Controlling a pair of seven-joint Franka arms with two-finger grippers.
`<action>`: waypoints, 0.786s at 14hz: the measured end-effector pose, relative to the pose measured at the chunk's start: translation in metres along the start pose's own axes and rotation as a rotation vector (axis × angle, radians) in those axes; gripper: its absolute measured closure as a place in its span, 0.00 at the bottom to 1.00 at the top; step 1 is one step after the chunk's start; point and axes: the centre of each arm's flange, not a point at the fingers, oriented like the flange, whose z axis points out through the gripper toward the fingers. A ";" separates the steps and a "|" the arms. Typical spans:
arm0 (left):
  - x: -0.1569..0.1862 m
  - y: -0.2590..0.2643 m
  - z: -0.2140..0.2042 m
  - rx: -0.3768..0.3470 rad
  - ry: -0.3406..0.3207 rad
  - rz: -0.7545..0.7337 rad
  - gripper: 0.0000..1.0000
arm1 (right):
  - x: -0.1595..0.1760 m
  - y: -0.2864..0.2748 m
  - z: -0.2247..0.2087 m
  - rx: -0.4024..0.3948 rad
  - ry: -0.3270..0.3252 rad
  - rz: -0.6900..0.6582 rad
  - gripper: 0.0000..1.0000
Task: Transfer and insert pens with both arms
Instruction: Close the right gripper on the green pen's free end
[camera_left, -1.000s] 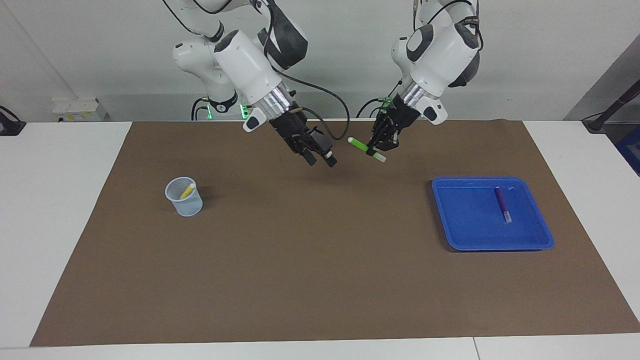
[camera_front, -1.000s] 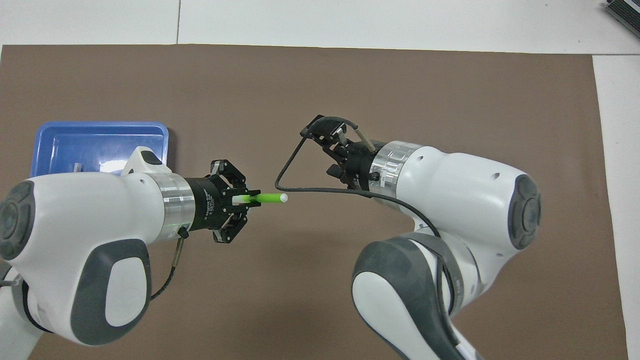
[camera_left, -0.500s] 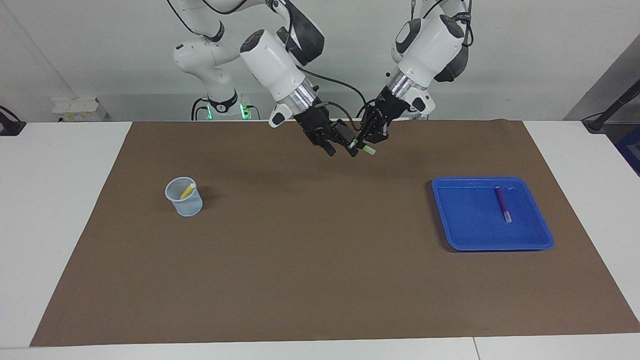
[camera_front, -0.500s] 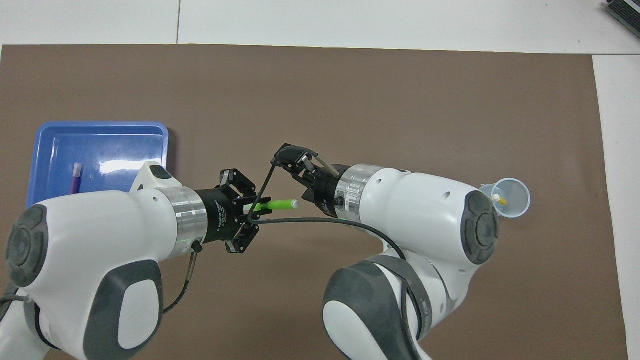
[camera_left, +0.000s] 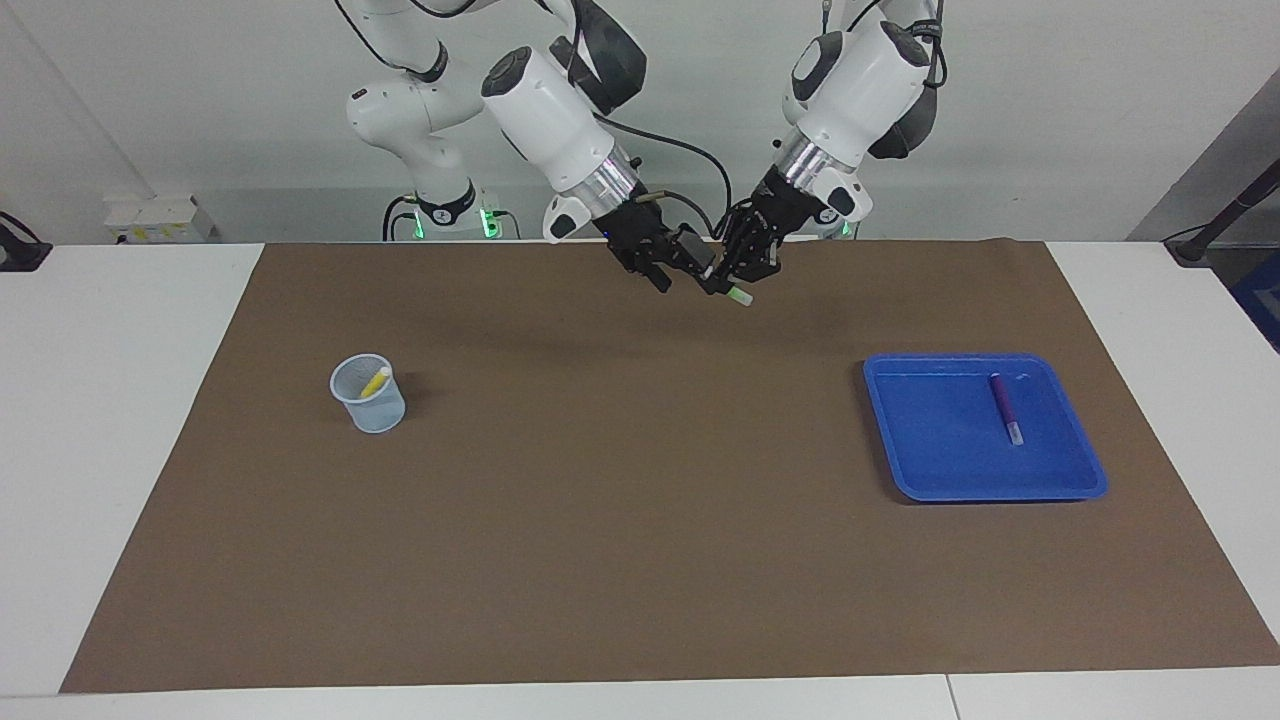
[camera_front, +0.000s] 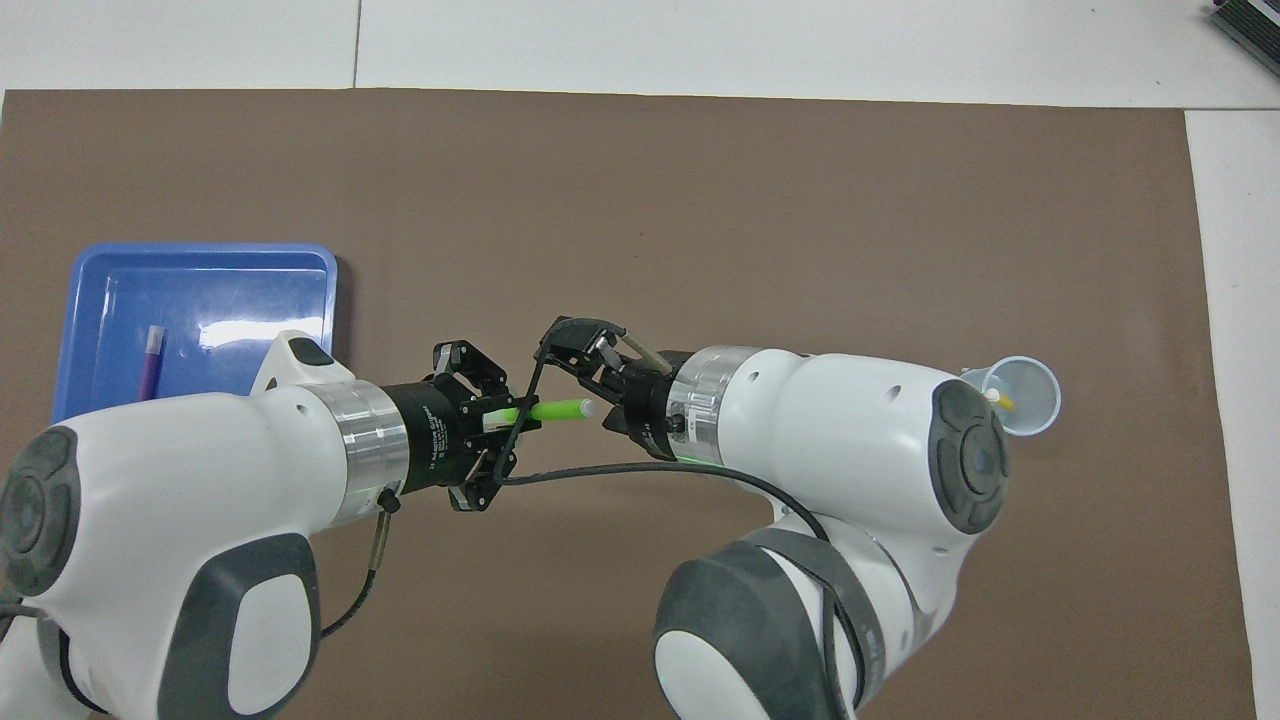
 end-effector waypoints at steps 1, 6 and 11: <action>0.000 -0.001 -0.001 -0.002 0.000 -0.001 0.83 | -0.002 -0.001 -0.003 0.000 -0.003 -0.003 0.09; -0.001 -0.002 -0.005 -0.018 -0.004 -0.006 0.83 | -0.012 -0.004 -0.006 0.003 -0.011 -0.017 0.27; -0.001 -0.002 -0.006 -0.024 -0.006 -0.015 0.83 | -0.022 -0.005 -0.002 -0.001 -0.022 -0.027 0.30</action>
